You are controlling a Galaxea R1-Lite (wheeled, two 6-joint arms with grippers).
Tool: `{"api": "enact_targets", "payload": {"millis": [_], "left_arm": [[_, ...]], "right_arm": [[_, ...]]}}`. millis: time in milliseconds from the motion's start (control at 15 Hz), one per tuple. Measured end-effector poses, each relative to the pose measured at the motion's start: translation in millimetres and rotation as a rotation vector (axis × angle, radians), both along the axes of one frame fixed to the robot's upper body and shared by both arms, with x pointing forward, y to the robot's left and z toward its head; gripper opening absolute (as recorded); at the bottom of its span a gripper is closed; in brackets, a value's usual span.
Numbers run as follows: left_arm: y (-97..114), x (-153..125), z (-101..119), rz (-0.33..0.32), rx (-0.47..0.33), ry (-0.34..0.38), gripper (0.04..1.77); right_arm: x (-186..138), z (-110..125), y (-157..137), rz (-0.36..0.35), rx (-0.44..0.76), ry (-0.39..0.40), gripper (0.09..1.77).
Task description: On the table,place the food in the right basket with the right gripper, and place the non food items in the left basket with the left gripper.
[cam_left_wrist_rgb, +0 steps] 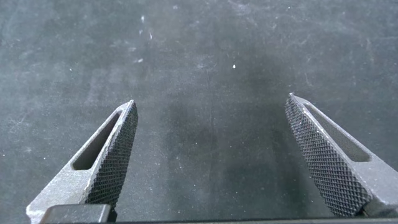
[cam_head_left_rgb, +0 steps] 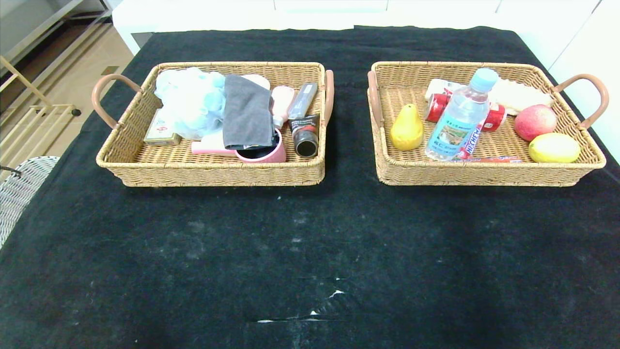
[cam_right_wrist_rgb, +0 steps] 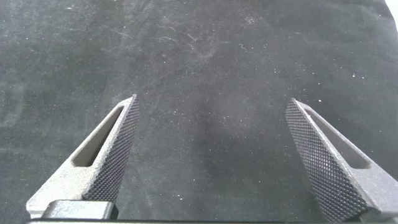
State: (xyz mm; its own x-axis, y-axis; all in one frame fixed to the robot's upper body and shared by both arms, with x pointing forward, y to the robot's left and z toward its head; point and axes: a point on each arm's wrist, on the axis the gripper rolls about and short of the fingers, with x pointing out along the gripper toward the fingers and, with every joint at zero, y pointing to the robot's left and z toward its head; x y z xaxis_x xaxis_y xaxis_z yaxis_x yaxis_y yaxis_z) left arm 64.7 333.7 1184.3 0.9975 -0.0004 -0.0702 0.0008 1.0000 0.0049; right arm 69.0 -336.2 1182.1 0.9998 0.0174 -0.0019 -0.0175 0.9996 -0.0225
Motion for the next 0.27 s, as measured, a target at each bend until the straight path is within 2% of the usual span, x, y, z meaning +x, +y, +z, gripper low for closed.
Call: {"api": "enact_targets", "payload": {"millis": [267], "left_arm": [[0.0,0.0,-1.3,0.001,0.001,0.008,1.72]], "right_arm": [[0.0,0.0,0.0,0.000,0.001,0.000,1.71]]}}
